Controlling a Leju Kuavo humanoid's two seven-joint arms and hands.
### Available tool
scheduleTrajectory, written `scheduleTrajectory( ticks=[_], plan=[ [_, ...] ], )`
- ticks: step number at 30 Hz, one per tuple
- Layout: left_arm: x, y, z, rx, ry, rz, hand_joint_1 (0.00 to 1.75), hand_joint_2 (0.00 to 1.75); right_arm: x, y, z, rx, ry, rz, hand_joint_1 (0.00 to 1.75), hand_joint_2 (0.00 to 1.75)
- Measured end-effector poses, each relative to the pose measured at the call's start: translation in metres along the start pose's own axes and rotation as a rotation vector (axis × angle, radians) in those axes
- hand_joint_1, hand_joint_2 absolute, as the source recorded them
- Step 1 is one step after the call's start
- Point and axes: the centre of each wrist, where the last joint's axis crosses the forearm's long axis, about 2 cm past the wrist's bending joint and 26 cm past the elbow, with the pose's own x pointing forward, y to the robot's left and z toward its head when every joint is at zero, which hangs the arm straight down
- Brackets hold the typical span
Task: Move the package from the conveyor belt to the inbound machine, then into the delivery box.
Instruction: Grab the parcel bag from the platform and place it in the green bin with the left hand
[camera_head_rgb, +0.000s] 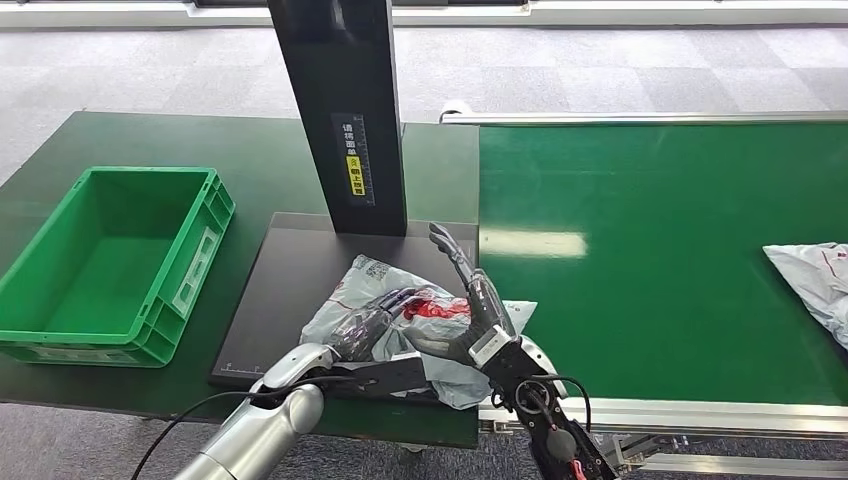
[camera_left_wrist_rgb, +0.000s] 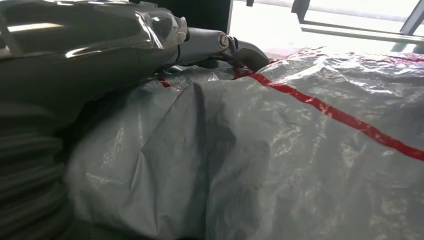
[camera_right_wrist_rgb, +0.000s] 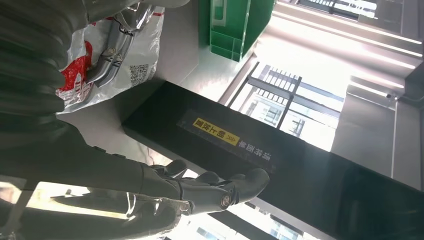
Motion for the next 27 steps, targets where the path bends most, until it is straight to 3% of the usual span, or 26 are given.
scheduleTrajectory(
  ticks=[7,8,11,12,18,27],
  plan=[
    [0.001,0.001,-0.004,0.001,0.003,-0.004,0.00,1.75,0.003,-0.003,-0.002,-0.019,-0.011,0.007,0.00,1.75],
    [0.001,0.002,-0.005,0.001,0.003,-0.004,0.12,1.75,0.003,-0.004,-0.003,-0.021,-0.015,0.007,0.00,1.75],
    [0.002,0.003,-0.006,0.002,0.002,-0.007,1.40,1.75,0.005,-0.004,-0.006,-0.025,-0.026,0.008,0.00,1.75],
    [0.002,0.003,-0.006,0.003,0.001,-0.007,1.72,1.75,0.006,-0.004,-0.006,-0.026,-0.028,0.008,0.00,1.75],
    [0.001,0.003,-0.004,0.073,-0.029,0.028,1.75,1.75,0.006,-0.004,-0.003,-0.036,-0.025,-0.003,0.00,1.75],
    [-0.005,0.000,0.011,0.310,-0.016,0.138,1.75,1.75,0.003,0.002,0.015,-0.132,0.052,-0.046,0.00,1.75]
  ],
)
